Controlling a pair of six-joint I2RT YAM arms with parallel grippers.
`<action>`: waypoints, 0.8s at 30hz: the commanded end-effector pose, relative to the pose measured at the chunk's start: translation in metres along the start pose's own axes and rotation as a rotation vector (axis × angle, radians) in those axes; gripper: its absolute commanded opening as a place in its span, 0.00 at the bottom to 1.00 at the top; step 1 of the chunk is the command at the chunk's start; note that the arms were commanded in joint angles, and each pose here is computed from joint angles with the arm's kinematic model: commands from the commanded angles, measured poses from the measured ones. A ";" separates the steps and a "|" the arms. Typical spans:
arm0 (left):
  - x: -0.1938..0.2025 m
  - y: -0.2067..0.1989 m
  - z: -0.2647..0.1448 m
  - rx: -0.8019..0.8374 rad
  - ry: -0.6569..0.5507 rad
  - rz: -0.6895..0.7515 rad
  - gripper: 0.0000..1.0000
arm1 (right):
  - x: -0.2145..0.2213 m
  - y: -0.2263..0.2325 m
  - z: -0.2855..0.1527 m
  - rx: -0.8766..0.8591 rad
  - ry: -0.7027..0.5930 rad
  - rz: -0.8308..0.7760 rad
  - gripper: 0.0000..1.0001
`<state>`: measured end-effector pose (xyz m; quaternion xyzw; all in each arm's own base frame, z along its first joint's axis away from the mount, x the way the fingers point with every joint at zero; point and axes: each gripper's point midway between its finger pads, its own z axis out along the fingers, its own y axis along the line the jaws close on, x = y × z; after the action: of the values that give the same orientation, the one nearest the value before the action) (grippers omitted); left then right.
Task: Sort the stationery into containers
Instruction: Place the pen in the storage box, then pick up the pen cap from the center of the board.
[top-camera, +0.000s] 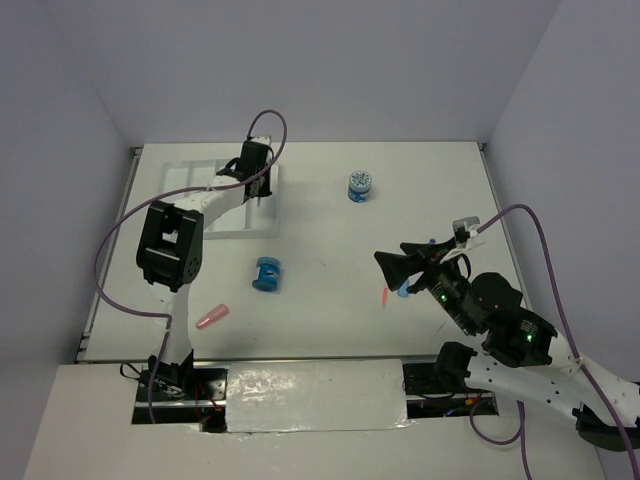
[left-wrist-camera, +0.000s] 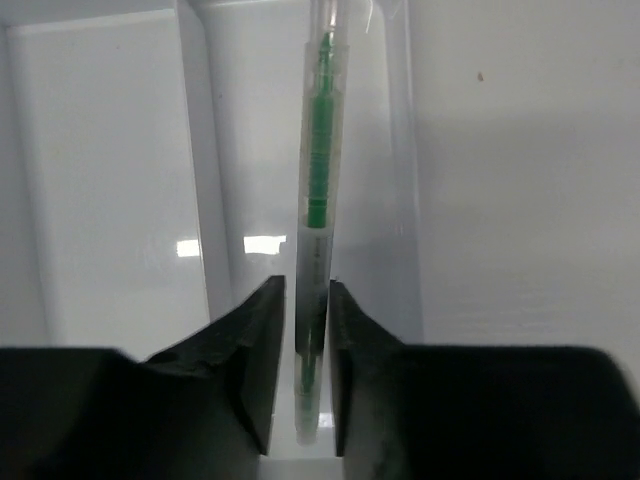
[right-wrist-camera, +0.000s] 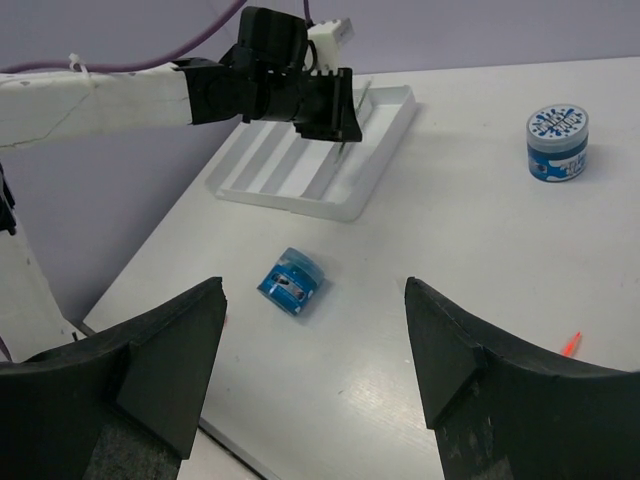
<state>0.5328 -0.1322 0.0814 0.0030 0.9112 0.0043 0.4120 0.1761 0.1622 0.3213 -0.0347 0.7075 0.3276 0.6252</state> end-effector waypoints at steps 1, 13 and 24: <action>-0.001 0.000 -0.004 0.030 -0.012 -0.029 0.44 | -0.002 -0.002 0.002 0.023 0.003 -0.003 0.79; -0.043 -0.006 -0.047 0.085 -0.108 -0.097 0.77 | 0.005 -0.003 0.011 0.049 0.023 -0.022 0.80; -0.032 -0.027 -0.164 0.130 -0.114 -0.205 0.85 | 0.087 -0.055 0.063 0.275 0.350 -0.006 0.80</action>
<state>0.4631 -0.1562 0.2183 -0.0389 0.8672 -0.0993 0.4864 0.2313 0.1821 0.2353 -0.0234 0.8170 0.2026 0.5394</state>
